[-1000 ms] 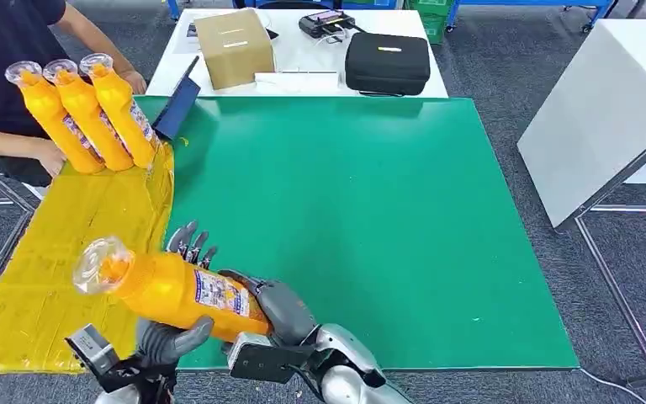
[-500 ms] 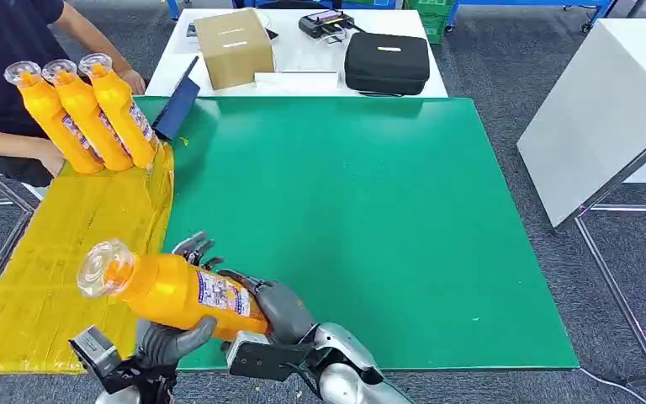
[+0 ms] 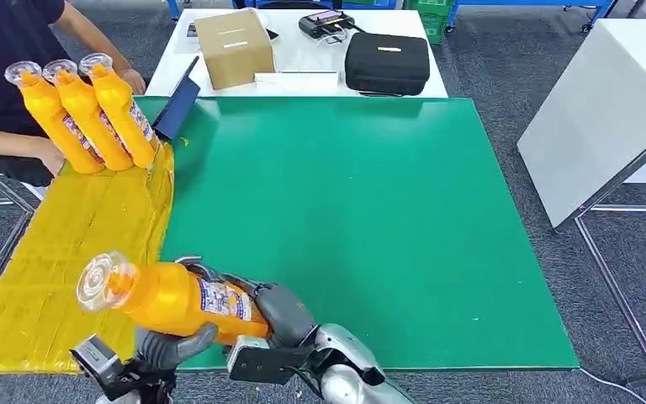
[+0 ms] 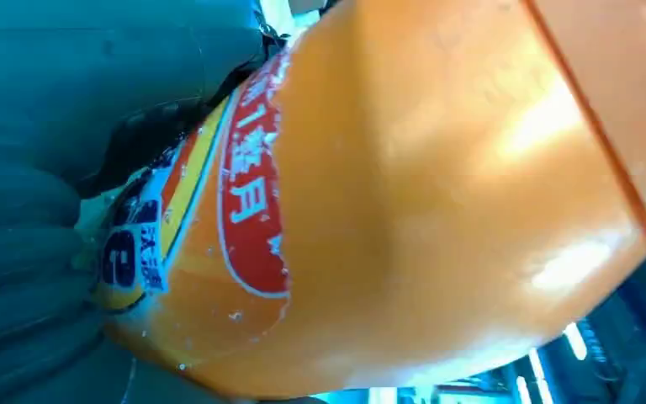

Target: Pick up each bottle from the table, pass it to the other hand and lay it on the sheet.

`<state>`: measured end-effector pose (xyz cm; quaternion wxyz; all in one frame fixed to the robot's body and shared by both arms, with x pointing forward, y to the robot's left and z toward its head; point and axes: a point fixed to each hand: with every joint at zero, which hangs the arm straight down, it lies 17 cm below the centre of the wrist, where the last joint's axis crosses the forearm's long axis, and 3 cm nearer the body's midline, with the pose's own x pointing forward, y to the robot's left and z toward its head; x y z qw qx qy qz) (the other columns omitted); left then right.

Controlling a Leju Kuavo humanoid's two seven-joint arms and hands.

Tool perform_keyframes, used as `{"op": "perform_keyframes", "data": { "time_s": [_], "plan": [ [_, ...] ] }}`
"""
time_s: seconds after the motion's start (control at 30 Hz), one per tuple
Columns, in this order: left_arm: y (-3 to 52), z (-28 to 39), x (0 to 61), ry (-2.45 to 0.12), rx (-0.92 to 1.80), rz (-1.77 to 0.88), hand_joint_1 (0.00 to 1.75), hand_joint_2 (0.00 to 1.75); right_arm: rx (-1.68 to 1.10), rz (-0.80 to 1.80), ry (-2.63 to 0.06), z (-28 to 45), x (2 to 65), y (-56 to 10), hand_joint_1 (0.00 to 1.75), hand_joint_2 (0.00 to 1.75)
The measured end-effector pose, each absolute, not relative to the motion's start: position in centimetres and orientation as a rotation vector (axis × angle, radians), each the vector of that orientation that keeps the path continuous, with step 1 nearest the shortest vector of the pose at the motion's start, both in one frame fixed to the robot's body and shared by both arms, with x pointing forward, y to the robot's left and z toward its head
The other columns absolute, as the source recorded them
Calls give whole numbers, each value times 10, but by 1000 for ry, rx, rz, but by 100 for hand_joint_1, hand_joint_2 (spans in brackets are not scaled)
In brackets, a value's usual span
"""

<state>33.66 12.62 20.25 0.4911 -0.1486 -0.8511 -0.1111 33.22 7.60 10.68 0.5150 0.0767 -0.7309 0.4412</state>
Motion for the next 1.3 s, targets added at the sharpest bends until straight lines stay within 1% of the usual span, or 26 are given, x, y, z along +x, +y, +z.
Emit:
{"op": "perform_keyframes", "data": {
  "time_s": [0.07,0.1,0.13,0.17,0.2,0.23,0.33,0.37,0.5,0.7,0.83,0.93,1.03,1.1,1.13,1.17,1.23,1.3],
  "plan": [
    [130,199,340,-2090,-220,-338,175,175,164,1042,-1758,106,335,66,175,175],
    [133,197,342,-2101,-115,-385,175,175,151,1030,-1764,108,337,59,35,175],
    [135,196,344,-2111,-16,-428,175,175,137,1018,-1772,111,339,52,0,175],
    [139,196,346,-2118,81,-468,175,175,121,1005,-1775,112,342,44,0,0],
    [143,194,348,-2121,206,-515,175,175,104,990,-1779,114,344,37,0,0],
    [152,197,350,-2131,413,-584,175,175,75,965,-1782,117,349,26,0,0],
    [201,212,350,-2061,1178,-794,175,175,-24,863,-1792,124,372,-26,0,0],
    [211,213,349,-2036,1287,-835,175,175,-44,841,-1789,124,377,-40,0,0],
    [232,205,353,-1872,1545,-968,175,175,-95,781,-1811,134,389,-86,0,0],
    [283,192,356,-1743,1664,-1054,175,175,-210,711,-1832,149,402,-170,0,0],
    [303,179,354,-1674,1681,-1083,175,175,-282,672,-1852,165,400,-222,0,0],
    [313,175,354,-1644,1691,-1095,175,175,-324,673,-1855,171,397,-242,0,0],
    [350,169,361,-1526,1741,-1025,175,175,-337,692,-1857,174,395,-249,0,0],
    [379,158,377,-1380,1763,-890,175,175,-343,707,-1854,176,397,-252,0,0],
    [379,149,385,-1332,1753,-857,175,175,-344,712,-1859,178,399,-251,0,0],
    [367,137,390,-1325,1730,-882,175,175,-345,715,-1866,181,400,-251,0,0],
    [334,115,392,-1374,1673,-1037,175,175,-346,716,-1870,183,402,-251,0,0],
    [310,98,388,-1411,1622,-1135,175,175,-347,718,-1870,183,402,-251,0,0]
  ]
}}
